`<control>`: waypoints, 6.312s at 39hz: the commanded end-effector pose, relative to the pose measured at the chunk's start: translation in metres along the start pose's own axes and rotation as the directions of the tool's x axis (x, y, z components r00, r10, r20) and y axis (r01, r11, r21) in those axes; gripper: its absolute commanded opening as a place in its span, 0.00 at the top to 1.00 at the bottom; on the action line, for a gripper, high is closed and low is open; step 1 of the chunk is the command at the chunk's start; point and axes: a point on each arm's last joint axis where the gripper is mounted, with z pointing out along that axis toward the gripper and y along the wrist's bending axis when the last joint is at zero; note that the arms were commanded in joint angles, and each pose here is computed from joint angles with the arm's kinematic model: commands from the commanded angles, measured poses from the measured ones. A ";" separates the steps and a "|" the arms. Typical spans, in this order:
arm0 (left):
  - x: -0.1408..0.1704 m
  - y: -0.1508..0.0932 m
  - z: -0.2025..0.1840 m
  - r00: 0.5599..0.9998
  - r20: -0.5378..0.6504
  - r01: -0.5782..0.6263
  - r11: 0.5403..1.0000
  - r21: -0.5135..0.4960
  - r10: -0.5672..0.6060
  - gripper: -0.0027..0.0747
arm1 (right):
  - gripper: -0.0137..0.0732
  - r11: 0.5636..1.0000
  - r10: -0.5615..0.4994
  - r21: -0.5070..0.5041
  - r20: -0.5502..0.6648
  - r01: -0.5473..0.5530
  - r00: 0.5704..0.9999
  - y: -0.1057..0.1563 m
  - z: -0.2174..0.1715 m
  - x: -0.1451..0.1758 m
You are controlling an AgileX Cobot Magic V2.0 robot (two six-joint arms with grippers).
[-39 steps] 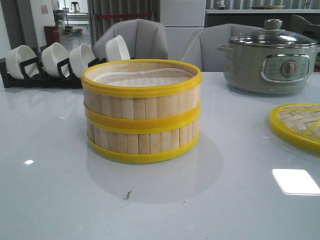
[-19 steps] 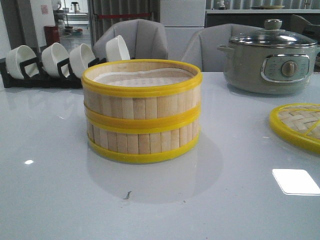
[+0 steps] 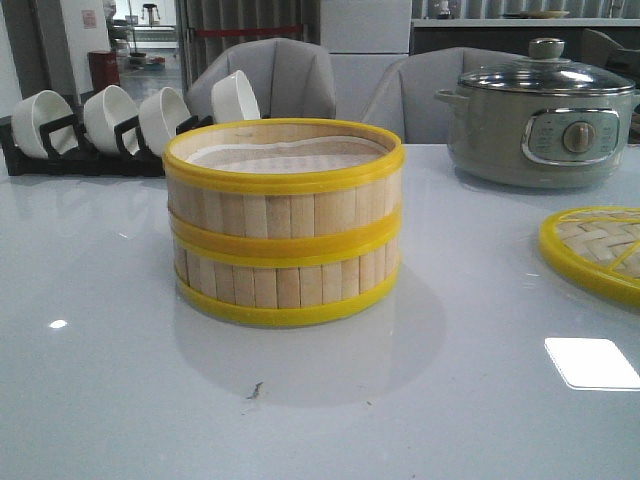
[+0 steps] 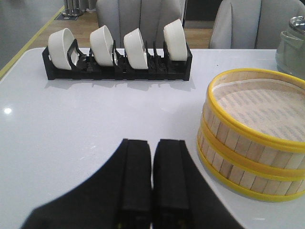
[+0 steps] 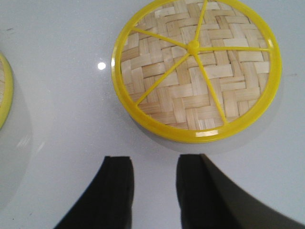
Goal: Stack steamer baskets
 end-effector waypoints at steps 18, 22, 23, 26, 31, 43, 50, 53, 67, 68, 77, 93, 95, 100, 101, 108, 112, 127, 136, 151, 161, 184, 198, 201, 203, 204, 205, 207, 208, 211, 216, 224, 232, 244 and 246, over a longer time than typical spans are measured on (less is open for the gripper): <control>-0.018 -0.001 -0.003 0.993 0.115 0.008 1.000 0.000 -0.008 0.85 | 0.34 1.000 -0.009 0.027 -0.006 0.009 1.000 0.000 0.073 -0.072; -0.018 -0.001 -0.003 0.993 0.115 0.008 1.000 0.000 -0.008 0.85 | 0.34 0.999 -0.007 0.032 -0.061 0.009 0.998 -0.001 0.097 -0.083; -0.018 -0.001 -0.003 0.993 0.115 0.008 1.000 0.000 -0.008 0.85 | 0.34 0.999 -0.008 0.033 -0.066 0.010 0.998 0.000 0.101 -0.086; -0.018 -0.001 -0.003 0.993 0.115 0.008 1.000 0.000 -0.008 0.85 | 0.34 0.999 -0.011 0.037 -0.098 0.015 0.995 -0.001 0.117 -0.091; -0.018 -0.001 -0.003 0.993 0.115 0.008 1.000 0.000 -0.008 0.85 | 0.34 0.998 -0.027 0.051 -0.132 0.034 0.991 -0.003 0.136 -0.097; -0.018 -0.001 -0.003 0.993 0.115 0.008 1.000 0.000 -0.008 0.85 | 0.34 0.994 -0.054 0.084 -0.161 0.069 0.985 -0.010 0.148 -0.099; -0.018 -0.001 -0.003 0.993 0.115 0.008 1.000 0.000 -0.008 0.85 | 0.34 0.994 -0.038 0.097 -0.163 0.055 0.986 -0.018 0.150 -0.099; -0.018 -0.001 -0.003 0.993 0.115 0.008 1.000 0.000 -0.008 0.85 | 0.34 0.994 -0.030 0.103 -0.159 0.047 0.987 -0.022 0.149 -0.100; -0.018 -0.001 -0.003 0.993 0.115 0.008 1.000 0.000 -0.008 0.85 | 0.34 0.993 -0.028 0.104 -0.165 0.045 0.986 -0.024 0.161 -0.100; -0.018 -0.001 -0.003 0.993 0.115 0.008 1.000 0.000 -0.008 0.85 | 0.34 0.993 -0.028 0.104 -0.165 0.045 0.986 -0.024 0.162 -0.100; -0.018 -0.001 -0.003 0.993 0.115 0.008 1.000 0.000 -0.008 0.85 | 0.34 0.993 -0.025 0.105 -0.182 0.045 0.983 -0.025 0.171 -0.099; -0.018 -0.001 -0.003 0.993 0.115 0.008 1.000 0.000 -0.008 0.85 | 0.34 0.994 -0.015 0.106 -0.176 0.034 0.984 -0.026 0.178 -0.098; -0.018 -0.001 -0.003 0.993 0.115 0.008 1.000 0.000 -0.008 0.85 | 0.34 0.994 -0.015 0.106 -0.174 0.034 0.985 -0.026 0.178 -0.098; -0.018 -0.001 -0.003 0.993 0.115 0.008 1.000 0.000 -0.008 0.85 | 0.34 0.994 -0.015 0.106 -0.173 0.034 0.985 -0.026 0.178 -0.098; -0.018 -0.001 -0.003 0.993 0.115 0.008 1.000 0.000 -0.008 0.85 | 0.35 0.994 -0.015 0.106 -0.173 0.034 0.985 -0.026 0.178 -0.098; -0.018 -0.001 -0.003 0.993 0.115 0.008 1.000 0.000 -0.008 0.85 | 0.59 0.994 -0.015 0.106 -0.173 0.034 0.985 -0.026 0.178 -0.098; -0.018 -0.001 -0.003 0.993 0.115 0.008 1.000 0.000 -0.008 0.85 | 0.77 0.994 -0.015 0.106 -0.175 0.034 0.984 -0.026 0.178 -0.098; -0.018 -0.001 -0.003 0.993 0.115 0.008 1.000 0.000 -0.008 0.85 | 0.78 0.996 -0.006 0.090 -0.175 0.022 0.985 -0.019 0.168 -0.105; -0.018 -0.001 -0.003 0.993 0.115 0.008 1.000 0.000 -0.008 0.85 | 0.78 0.997 -0.056 0.046 -0.101 0.060 0.993 0.010 0.124 -0.139; -0.018 -0.001 -0.003 0.993 0.115 0.008 1.000 0.000 -0.008 0.85 | 0.78 0.970 -0.213 -0.117 0.024 0.214 0.977 0.104 0.046 -0.170; -0.018 -0.001 -0.003 0.993 0.115 0.008 1.000 0.000 -0.008 0.85 | 0.78 0.881 -0.356 -0.300 0.089 0.366 0.930 0.202 0.025 -0.147; -0.018 -0.001 -0.003 0.993 0.115 0.008 1.000 0.000 -0.008 0.85 | 0.78 0.764 -0.497 -0.428 0.088 0.483 0.863 0.305 0.053 -0.109; -0.018 -0.001 -0.003 0.993 0.115 0.008 1.000 0.000 -0.008 0.85 | 0.78 0.769 -0.522 -0.392 0.069 0.505 0.850 0.302 0.060 -0.108; -0.018 -0.001 -0.003 0.993 0.115 0.008 1.000 0.000 -0.008 0.85 | 0.78 0.770 -0.522 -0.389 0.073 0.506 0.850 0.301 0.060 -0.109; -0.018 -0.001 -0.003 0.993 0.115 0.008 1.000 0.000 -0.008 0.85 | 0.78 0.770 -0.519 -0.389 0.079 0.505 0.851 0.301 0.060 -0.109; -0.018 -0.001 -0.003 0.993 0.115 0.008 1.000 0.000 -0.008 0.85 | 0.78 0.771 -0.517 -0.388 0.082 0.505 0.852 0.301 0.061 -0.110; -0.018 -0.001 -0.003 0.993 0.115 0.008 1.000 0.000 -0.008 0.85 | 0.78 0.772 -0.515 -0.388 0.083 0.504 0.853 0.301 0.061 -0.110; -0.018 -0.001 -0.003 0.993 0.115 0.008 1.000 0.000 -0.008 0.85 | 0.78 0.773 -0.512 -0.386 0.087 0.503 0.854 0.300 0.061 -0.112; -0.018 -0.001 -0.003 0.993 0.115 0.008 1.000 0.000 -0.008 0.85 | 0.78 0.774 -0.511 -0.386 0.087 0.502 0.855 0.300 0.061 -0.112; -0.018 -0.001 -0.003 0.993 0.115 0.008 1.000 0.000 -0.008 0.85 | 0.78 0.776 -0.509 -0.384 0.088 0.501 0.856 0.299 0.062 -0.113; -0.018 -0.001 -0.003 0.993 0.115 0.008 1.000 0.000 -0.008 0.85 | 0.78 0.780 -0.502 -0.380 0.095 0.497 0.860 0.297 0.063 -0.115; -0.018 -0.001 -0.003 0.993 0.115 0.008 1.000 0.000 -0.008 0.85 | 0.78 0.781 -0.494 -0.382 0.105 0.494 0.863 0.297 0.063 -0.117; -0.018 -0.001 -0.003 0.993 0.115 0.008 1.000 0.000 -0.008 0.85 | 0.78 0.779 -0.481 -0.401 0.111 0.482 0.870 0.299 0.063 -0.117; -0.018 -0.001 -0.003 0.993 0.115 0.008 1.000 0.000 -0.008 0.85 | 0.78 0.777 -0.475 -0.432 0.074 0.458 0.877 0.304 0.074 -0.109; -0.018 -0.001 -0.003 0.993 0.115 0.008 1.000 0.000 -0.008 0.85 | 0.78 0.778 -0.478 -0.431 0.070 0.458 0.876 0.304 0.076 -0.108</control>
